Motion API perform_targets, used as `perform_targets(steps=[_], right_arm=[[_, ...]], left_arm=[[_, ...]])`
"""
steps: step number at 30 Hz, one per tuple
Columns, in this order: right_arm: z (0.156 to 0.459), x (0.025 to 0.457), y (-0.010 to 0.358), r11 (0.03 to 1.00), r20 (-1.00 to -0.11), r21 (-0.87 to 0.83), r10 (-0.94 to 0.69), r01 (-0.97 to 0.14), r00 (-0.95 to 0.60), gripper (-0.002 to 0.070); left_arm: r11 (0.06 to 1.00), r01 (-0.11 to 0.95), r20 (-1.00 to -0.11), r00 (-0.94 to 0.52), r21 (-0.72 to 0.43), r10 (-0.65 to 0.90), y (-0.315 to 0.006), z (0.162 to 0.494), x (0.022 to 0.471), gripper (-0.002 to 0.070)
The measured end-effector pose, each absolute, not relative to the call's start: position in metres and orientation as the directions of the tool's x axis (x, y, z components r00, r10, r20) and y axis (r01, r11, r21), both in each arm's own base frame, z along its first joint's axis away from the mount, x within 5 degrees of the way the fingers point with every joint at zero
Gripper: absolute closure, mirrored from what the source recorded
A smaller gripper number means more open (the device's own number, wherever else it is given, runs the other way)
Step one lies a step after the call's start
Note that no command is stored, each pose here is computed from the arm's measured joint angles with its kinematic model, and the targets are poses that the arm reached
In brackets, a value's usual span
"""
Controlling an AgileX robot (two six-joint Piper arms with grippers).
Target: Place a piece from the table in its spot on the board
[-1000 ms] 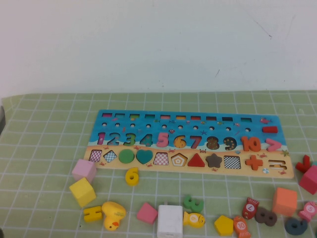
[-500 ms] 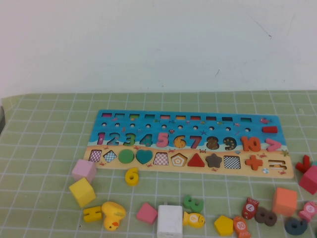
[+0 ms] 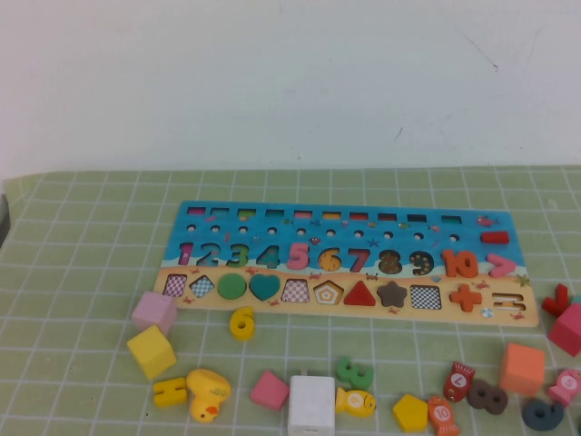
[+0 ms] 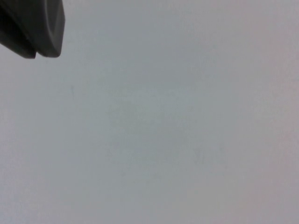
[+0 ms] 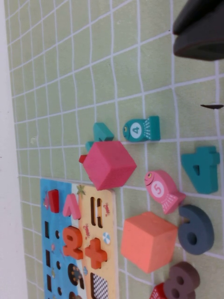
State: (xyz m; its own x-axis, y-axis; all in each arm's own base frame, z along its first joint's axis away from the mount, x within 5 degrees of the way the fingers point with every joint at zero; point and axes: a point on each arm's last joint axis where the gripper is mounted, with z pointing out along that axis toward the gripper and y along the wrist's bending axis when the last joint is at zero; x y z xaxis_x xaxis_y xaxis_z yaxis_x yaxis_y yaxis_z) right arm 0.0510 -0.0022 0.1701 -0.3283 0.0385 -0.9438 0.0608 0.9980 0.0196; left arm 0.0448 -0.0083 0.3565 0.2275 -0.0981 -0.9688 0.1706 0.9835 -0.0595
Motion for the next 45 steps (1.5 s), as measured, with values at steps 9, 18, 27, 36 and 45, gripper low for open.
perform_targets(steps=[9, 18, 27, 36, 45], right_arm=[[0.17, 0.051, -0.002, 0.998, -0.944, 0.02, 0.038, 0.061, -0.328, 0.0679], [0.17, 0.051, -0.002, 0.998, -0.944, 0.02, 0.038, 0.061, -0.328, 0.0679], [0.17, 0.051, -0.002, 0.998, -0.944, 0.02, 0.038, 0.061, -0.328, 0.0679], [0.17, 0.051, -0.002, 0.998, -0.944, 0.02, 0.038, 0.061, -0.328, 0.0679], [0.17, 0.051, -0.002, 0.998, -0.944, 0.02, 0.038, 0.061, -0.328, 0.0679]], left_arm=[[0.977, 0.166, -0.989, -0.083, -0.134, -0.121, -0.02, 0.367, 0.12, 0.0676], [0.957, 0.184, -0.754, -0.655, -0.223, -0.05, -0.044, 0.362, 0.209, 0.0676], [0.933, 0.279, -0.573, -0.813, -0.227, 0.103, -0.087, 0.322, 0.286, 0.0676], [0.952, 0.272, -0.443, -0.877, -0.14, 0.185, -0.149, 0.267, 0.316, 0.0622], [0.964, 0.236, -0.336, -0.924, -0.123, 0.183, -0.162, 0.222, 0.329, 0.0289]])
